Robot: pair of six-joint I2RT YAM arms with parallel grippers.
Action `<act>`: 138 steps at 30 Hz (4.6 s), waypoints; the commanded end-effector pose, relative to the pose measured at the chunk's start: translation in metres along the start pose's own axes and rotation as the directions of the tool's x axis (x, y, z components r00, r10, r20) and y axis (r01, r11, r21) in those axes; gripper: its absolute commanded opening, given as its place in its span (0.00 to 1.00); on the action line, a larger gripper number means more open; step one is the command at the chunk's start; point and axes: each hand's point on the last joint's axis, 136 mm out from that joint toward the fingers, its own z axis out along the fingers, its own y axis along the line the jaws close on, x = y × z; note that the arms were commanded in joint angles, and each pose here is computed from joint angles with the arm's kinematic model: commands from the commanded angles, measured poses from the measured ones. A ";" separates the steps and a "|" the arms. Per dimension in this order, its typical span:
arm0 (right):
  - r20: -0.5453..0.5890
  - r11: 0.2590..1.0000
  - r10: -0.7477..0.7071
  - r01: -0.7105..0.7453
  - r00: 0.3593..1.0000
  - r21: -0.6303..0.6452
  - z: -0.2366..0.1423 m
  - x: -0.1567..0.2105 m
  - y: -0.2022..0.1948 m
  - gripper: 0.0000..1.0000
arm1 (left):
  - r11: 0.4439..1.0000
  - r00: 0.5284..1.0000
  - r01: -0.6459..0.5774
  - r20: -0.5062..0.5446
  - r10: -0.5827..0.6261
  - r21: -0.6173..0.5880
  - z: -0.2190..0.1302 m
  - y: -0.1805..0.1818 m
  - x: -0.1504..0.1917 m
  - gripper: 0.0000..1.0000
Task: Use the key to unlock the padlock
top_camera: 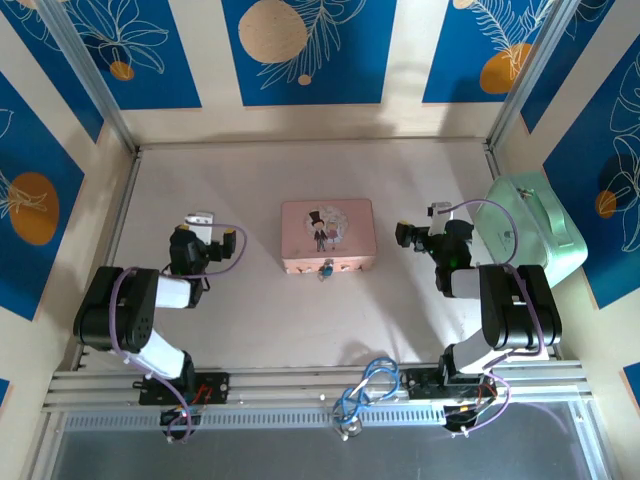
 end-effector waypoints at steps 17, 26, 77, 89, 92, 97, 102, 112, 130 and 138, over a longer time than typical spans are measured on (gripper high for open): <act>0.019 1.000 -0.025 0.025 1.000 -0.002 0.001 -0.008 0.002 0.99 | 1.000 1.000 0.001 0.023 -0.001 0.002 0.002 0.000 -0.008 1.00; 0.020 1.000 -0.026 0.026 0.999 -0.002 0.001 -0.008 0.002 0.99 | 1.000 1.000 0.002 0.022 -0.002 0.003 0.002 0.000 -0.008 1.00; -0.533 0.971 0.239 -0.193 0.812 0.140 -0.076 0.066 0.254 0.64 | 0.674 0.577 0.716 -0.697 -0.426 0.181 -0.124 -0.232 -0.007 0.67; -0.579 0.974 0.222 -0.152 0.785 0.167 -0.055 0.090 0.258 0.55 | 0.631 0.548 0.754 -0.705 -0.450 0.183 -0.121 -0.237 -0.005 0.61; -0.581 0.971 0.234 -0.154 0.779 0.185 -0.050 0.094 0.254 0.55 | 0.616 0.539 0.766 -0.709 -0.455 0.187 -0.119 -0.242 -0.006 0.61; -0.586 0.972 0.228 -0.149 0.777 0.180 -0.046 0.097 0.256 0.53 | 0.628 0.545 0.756 -0.710 -0.446 0.185 -0.114 -0.245 -0.008 0.60; -0.583 0.973 0.221 -0.139 0.782 0.182 -0.042 0.097 0.256 0.52 | 0.638 0.545 0.751 -0.706 -0.451 0.172 -0.109 -0.245 -0.004 0.58; -0.596 0.976 0.205 -0.113 0.776 0.187 -0.033 0.103 0.257 0.48 | 0.622 0.529 0.767 -0.702 -0.477 0.155 -0.104 -0.245 0.005 0.53; -0.581 0.975 0.208 -0.116 0.787 0.191 -0.027 0.105 0.249 0.41 | 0.626 0.512 0.770 -0.703 -0.493 0.121 -0.097 -0.243 0.023 0.50; -0.593 0.973 0.210 -0.108 0.777 0.203 -0.026 0.108 0.247 0.38 | 0.632 0.511 0.766 -0.708 -0.488 0.117 -0.096 -0.244 0.025 0.49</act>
